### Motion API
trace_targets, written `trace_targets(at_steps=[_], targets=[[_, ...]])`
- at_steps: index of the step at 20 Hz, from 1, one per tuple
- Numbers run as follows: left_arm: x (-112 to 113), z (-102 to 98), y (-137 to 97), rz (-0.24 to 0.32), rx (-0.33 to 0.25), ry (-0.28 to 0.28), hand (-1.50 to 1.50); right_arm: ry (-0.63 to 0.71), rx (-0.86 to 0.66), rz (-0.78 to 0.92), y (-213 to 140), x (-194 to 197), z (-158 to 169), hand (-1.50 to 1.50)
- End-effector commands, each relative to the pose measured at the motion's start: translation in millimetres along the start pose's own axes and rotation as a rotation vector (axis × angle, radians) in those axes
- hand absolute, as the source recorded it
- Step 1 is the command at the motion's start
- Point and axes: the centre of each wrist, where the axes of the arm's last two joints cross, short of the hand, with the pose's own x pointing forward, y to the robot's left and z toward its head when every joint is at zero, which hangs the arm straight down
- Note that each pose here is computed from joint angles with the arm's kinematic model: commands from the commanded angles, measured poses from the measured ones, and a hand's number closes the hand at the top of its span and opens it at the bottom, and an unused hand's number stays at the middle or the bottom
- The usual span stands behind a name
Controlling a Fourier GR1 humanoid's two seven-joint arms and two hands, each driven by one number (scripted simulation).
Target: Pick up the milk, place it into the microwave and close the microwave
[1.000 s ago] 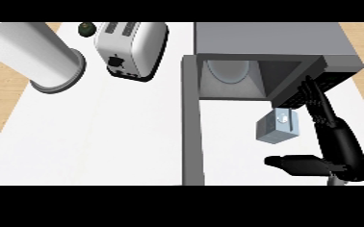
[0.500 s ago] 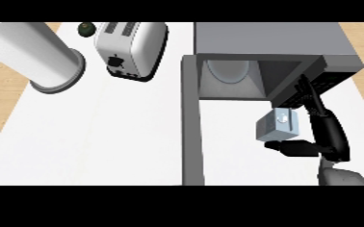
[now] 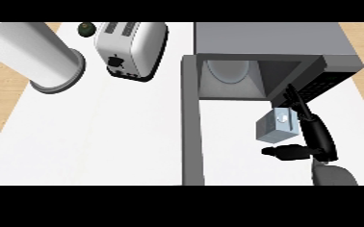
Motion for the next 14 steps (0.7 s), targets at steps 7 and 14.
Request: trace_targets(at_steps=[7, 14], targets=[[10, 10, 11, 0.015, -0.013, -0.002, -1.5, 0.018, -0.032, 0.095, 0, -36, 7, 1.5], [8, 16, 22, -0.002, 0.009, -0.011, -1.5, 0.007, 0.017, 0.25, -5, -55, 13, 1.5]])
